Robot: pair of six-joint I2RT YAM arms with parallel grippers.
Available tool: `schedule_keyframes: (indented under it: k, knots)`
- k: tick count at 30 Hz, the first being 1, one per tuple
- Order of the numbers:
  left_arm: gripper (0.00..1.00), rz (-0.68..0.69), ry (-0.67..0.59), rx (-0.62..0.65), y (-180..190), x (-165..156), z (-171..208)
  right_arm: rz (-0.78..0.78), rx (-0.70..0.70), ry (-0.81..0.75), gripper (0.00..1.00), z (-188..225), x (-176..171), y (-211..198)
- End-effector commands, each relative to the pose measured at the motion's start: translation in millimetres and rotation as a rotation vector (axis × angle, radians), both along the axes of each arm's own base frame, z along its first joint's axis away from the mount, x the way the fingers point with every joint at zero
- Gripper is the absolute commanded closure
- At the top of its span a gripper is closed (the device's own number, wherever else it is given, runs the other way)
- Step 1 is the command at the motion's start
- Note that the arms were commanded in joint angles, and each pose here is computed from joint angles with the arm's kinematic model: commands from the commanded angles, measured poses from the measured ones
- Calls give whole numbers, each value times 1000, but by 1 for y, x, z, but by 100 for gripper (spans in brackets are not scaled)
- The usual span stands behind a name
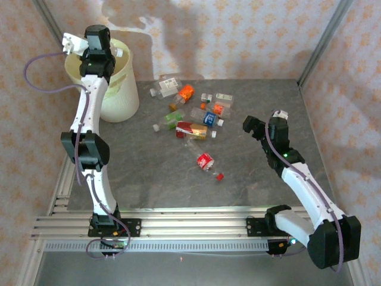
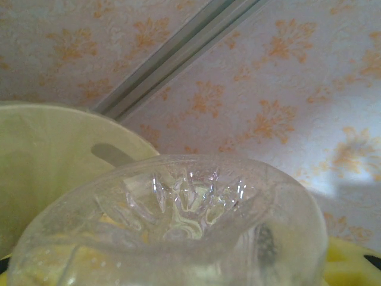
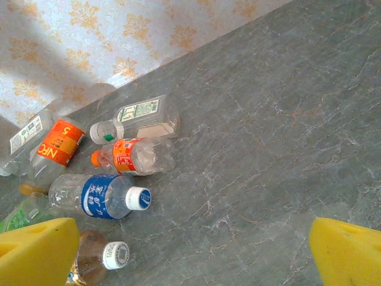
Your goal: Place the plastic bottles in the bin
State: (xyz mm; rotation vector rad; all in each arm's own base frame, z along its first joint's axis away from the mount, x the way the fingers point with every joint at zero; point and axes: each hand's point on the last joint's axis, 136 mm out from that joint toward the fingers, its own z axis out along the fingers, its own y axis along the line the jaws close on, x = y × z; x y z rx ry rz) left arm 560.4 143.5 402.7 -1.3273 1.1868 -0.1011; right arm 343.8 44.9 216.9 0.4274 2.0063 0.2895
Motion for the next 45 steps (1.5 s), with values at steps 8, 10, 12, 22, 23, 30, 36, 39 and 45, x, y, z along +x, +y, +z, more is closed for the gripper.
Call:
schedule_keyframes:
  k: [8, 10, 12, 22, 23, 30, 36, 39, 45]
  knots:
    - [39, 152, 27, -57, 33, 1, -28, -25, -45, 26, 1, -7, -7, -9]
    - [37, 127, 14, -50, 36, 13, -28, -27, -45, 29, 1, -8, -8, -9]
    - [36, 100, -2, -38, 38, 24, -24, -30, -47, 29, 1, -8, -8, -10]
    - [1, 6, -34, -64, 41, 37, -12, -34, -43, 30, 1, -8, -8, -10]
    - [0, -1, -36, -56, 40, 36, -7, -33, -42, 29, 1, -8, -8, -10]
    - [0, -57, -30, 2, 29, 20, 27, -23, -29, 25, 1, -7, -7, -7]
    - [0, -209, 67, 54, -8, 10, 35, 56, 16, -26, 1, -2, -5, 8]
    - [0, -290, 129, 100, -38, 2, 35, 143, 64, -92, 1, 6, -5, 24]
    - [0, -478, 171, 154, -113, -28, 30, 232, 90, -127, 1, 9, -6, 40]
